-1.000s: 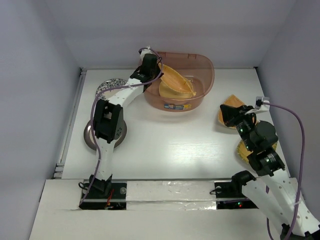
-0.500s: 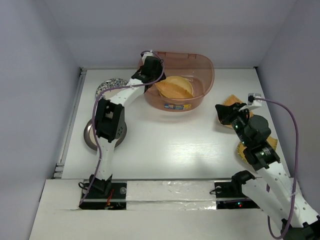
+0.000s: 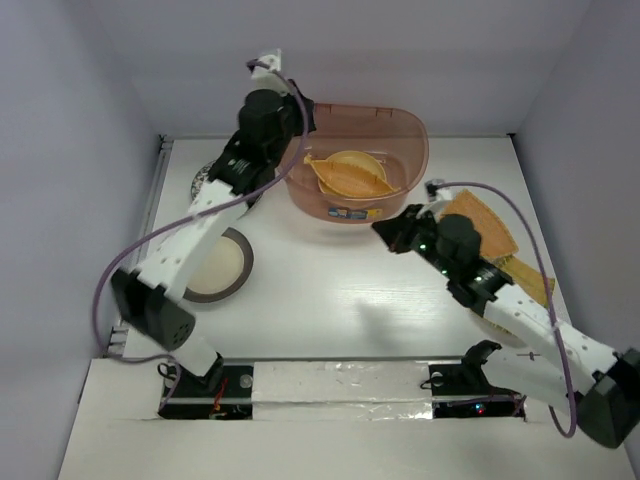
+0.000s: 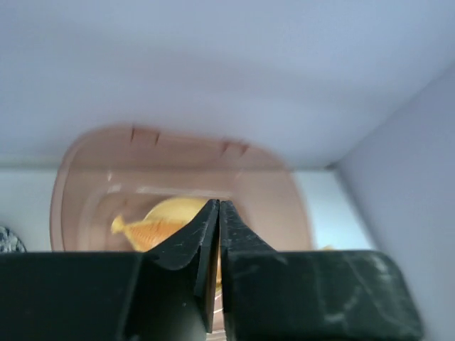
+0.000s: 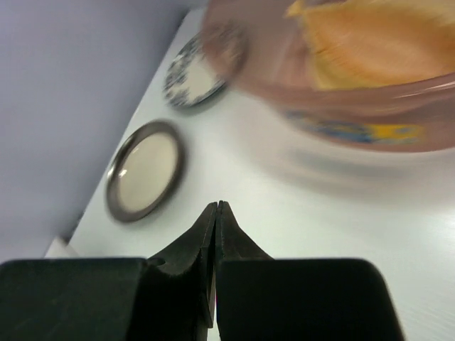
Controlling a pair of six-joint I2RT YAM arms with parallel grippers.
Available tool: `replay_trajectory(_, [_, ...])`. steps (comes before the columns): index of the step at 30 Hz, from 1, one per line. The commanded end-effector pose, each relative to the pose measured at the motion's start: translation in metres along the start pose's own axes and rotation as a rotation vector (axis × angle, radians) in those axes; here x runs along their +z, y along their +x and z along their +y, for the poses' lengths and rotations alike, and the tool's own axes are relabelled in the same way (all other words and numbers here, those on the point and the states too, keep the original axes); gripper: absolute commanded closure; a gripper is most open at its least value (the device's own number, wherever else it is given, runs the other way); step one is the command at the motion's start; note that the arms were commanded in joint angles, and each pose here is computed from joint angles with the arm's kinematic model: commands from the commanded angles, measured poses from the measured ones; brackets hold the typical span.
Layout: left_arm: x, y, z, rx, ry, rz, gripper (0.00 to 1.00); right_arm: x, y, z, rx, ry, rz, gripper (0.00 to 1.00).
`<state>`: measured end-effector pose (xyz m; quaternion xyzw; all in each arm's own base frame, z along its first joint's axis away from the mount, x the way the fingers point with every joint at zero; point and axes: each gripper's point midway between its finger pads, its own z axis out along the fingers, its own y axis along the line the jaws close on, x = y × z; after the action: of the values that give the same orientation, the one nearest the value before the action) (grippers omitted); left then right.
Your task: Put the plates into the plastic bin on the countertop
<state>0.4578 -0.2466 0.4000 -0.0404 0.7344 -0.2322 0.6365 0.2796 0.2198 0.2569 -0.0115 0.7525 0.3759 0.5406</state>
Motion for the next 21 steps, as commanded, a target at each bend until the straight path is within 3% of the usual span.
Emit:
replay_trajectory(1, [-0.048, -0.04, 0.001, -0.011, 0.01, -0.108, 1.0, 0.028, 0.009, 0.075, 0.067, -0.159, -0.011, 1.0])
replay_trajectory(3, [-0.089, -0.057, -0.011, -0.067, 0.075, -0.143, 1.0, 0.042, 0.017, 0.1, 0.121, -0.207, -0.021, 1.0])
replay_trajectory(5, [-0.111, -0.044, -0.009, -0.084, 0.102, -0.121, 1.0, 0.061, 0.053, 0.112, 0.149, -0.214, 0.043, 0.94])
replay_trajectory(6, [-0.141, -0.061, -0.008, -0.11, 0.127, -0.169, 1.0, 0.067, 0.059, 0.12, 0.184, -0.22, 0.051, 0.91])
replay_trajectory(7, [-0.147, -0.041, 0.0, -0.107, 0.116, -0.139, 1.0, 0.073, 0.063, 0.126, 0.202, -0.226, 0.049, 0.83])
replay_trajectory(9, [-0.184, -0.046, 0.014, -0.124, 0.11, -0.171, 1.0, 0.088, 0.091, 0.127, 0.247, -0.168, 0.073, 0.72])
replay_trajectory(10, [-0.186, -0.023, 0.031, -0.11, 0.059, -0.135, 1.0, 0.093, 0.095, 0.131, 0.267, -0.162, 0.068, 0.58])
replay_trajectory(12, [-0.215, -0.022, 0.043, -0.118, 0.054, -0.159, 1.0, 0.108, 0.12, 0.13, 0.338, -0.143, 0.086, 0.45])
replay_trajectory(13, [-0.216, 0.0, 0.058, -0.096, 0.014, -0.12, 0.99, 0.11, 0.131, 0.133, 0.368, -0.15, 0.099, 0.38])
replay_trajectory(21, [-0.26, 0.035, 0.102, -0.074, -0.058, -0.113, 0.8, 0.155, 0.21, 0.143, 0.575, -0.199, 0.225, 0.33])
